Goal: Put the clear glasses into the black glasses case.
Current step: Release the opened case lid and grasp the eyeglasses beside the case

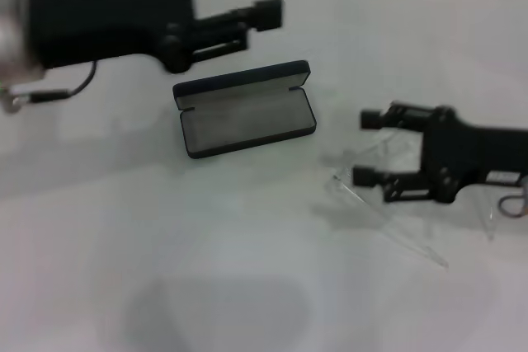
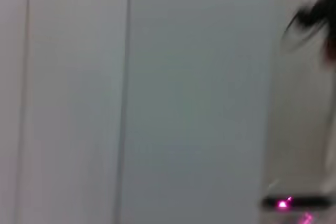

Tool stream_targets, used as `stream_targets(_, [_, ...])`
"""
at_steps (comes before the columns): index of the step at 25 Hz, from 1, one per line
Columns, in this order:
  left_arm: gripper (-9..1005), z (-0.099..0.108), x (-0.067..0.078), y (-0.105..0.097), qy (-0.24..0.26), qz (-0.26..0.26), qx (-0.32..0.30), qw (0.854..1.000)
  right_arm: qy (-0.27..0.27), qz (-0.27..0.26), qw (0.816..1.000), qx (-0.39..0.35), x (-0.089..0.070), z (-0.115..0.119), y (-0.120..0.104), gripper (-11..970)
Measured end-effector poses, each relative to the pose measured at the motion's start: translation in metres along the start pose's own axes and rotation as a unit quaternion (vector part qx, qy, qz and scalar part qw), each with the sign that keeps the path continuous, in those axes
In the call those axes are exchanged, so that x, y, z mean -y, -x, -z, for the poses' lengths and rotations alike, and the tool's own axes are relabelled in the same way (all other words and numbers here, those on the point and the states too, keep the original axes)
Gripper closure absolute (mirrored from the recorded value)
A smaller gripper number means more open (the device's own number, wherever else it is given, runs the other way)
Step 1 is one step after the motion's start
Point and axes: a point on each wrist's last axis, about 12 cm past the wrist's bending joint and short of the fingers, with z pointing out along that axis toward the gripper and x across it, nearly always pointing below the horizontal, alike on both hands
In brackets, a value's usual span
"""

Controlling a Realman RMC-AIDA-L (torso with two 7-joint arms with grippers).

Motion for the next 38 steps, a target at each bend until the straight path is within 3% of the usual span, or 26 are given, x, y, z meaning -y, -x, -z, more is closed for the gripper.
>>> stream_targets(4, [459, 0.015, 0.005, -0.022, -0.028, 0.045, 0.020, 0.998, -0.001, -0.002, 0.999, -0.035, 0.016, 0.009, 0.031, 117])
stream_targets(9, [452, 0.027, 0.014, -0.051, -0.008, 0.085, 0.022, 0.996, 0.006, 0.027, 0.987, -0.159, 0.042, 0.002, 0.103, 117])
stream_targets(11, [450, 0.031, 0.020, -0.057, 0.001, 0.084, 0.028, 0.996, 0.015, 0.045, 0.974, -0.222, 0.049, -0.009, 0.130, 117])
stream_targets(15, [451, 0.030, 0.029, -0.069, 0.002, 0.051, 0.022, 0.998, 0.008, 0.063, 0.941, -0.334, 0.060, -0.026, 0.160, 118])
stream_targets(20, [464, 0.029, 0.034, -0.083, 0.002, 0.054, 0.023, 0.998, 0.004, 0.088, 0.915, -0.393, 0.064, -0.043, 0.172, 119])
stream_targets(26, [466, 0.033, 0.034, -0.087, 0.013, 0.055, 0.029, 0.998, 0.046, 0.130, 0.864, -0.484, 0.056, -0.075, 0.175, 119])
stream_targets(34, [468, 0.030, 0.031, -0.085, 0.010, 0.046, 0.026, 0.999, 0.051, 0.188, 0.779, -0.595, 0.054, -0.119, 0.141, 120])
stream_targets(38, [470, 0.026, 0.029, -0.084, 0.006, 0.046, 0.028, 0.999, 0.059, 0.214, 0.766, -0.603, 0.053, -0.129, 0.127, 121])
